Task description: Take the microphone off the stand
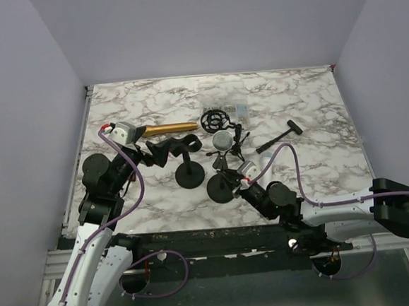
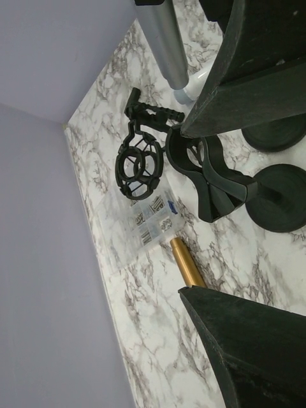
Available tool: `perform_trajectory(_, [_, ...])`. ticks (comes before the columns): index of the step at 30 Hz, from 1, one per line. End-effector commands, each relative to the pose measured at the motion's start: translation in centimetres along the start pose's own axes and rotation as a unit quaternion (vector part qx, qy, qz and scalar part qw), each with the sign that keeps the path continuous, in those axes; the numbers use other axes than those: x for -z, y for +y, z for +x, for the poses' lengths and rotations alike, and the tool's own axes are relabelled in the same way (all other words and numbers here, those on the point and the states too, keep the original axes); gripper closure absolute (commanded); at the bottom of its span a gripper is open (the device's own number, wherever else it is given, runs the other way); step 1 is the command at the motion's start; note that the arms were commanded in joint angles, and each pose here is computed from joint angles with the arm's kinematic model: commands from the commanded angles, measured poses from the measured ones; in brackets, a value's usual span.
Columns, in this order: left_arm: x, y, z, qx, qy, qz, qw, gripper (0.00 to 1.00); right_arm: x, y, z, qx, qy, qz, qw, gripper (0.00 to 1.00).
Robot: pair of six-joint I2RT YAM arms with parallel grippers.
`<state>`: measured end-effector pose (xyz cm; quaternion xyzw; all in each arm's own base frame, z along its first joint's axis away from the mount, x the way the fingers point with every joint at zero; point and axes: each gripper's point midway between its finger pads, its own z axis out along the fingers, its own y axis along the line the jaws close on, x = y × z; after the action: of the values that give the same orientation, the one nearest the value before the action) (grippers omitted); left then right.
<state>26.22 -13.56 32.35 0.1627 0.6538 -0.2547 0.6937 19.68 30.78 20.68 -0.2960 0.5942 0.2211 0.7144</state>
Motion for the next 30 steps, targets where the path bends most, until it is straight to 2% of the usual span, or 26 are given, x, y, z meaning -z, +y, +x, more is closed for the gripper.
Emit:
perform_trajectory(1, [-0.3,-1.1,-1.0,0.007,-0.008,0.027,1.000,0.01,-0.8,-1.8,-4.2,-0.088,-0.098,0.068,0.989,0.99])
perform_trajectory(7, [-0.5,-3.0,-2.1,0.036,-0.019,0.074,0.996,0.01,-1.2,-2.8,-2.4,-0.128,-0.077,0.120,0.982,0.99])
perform_trajectory(10, [-0.4,-4.9,-2.9,0.060,-0.013,0.124,0.990,0.02,-1.4,-3.0,-1.1,-0.128,-0.039,0.139,0.981,0.92])
perform_trajectory(12, [-0.4,-6.0,-2.9,0.084,0.004,0.152,0.985,0.01,-1.6,-2.7,-0.5,-0.125,-0.015,0.137,0.983,0.81])
perform_trajectory(15, [-0.7,-7.4,-3.2,0.120,0.017,0.181,0.976,0.01,-1.6,-2.6,0.4,-0.125,0.018,0.143,0.982,0.48])
perform_trajectory(19, [-0.4,-8.6,-3.8,0.158,0.003,0.206,0.966,0.02,-1.3,-3.0,1.2,-0.124,0.059,0.161,0.977,0.25])
perform_trajectory(24, [1.2,-8.7,-3.9,0.163,-0.043,0.198,0.966,0.01,0.5,-3.3,0.8,-0.140,0.101,0.149,0.974,0.17])
perform_trajectory(30, [2.7,-9.0,-2.4,0.175,0.000,0.186,0.967,0.02,4.8,-3.4,-1.1,-0.174,0.129,0.084,0.973,0.15])
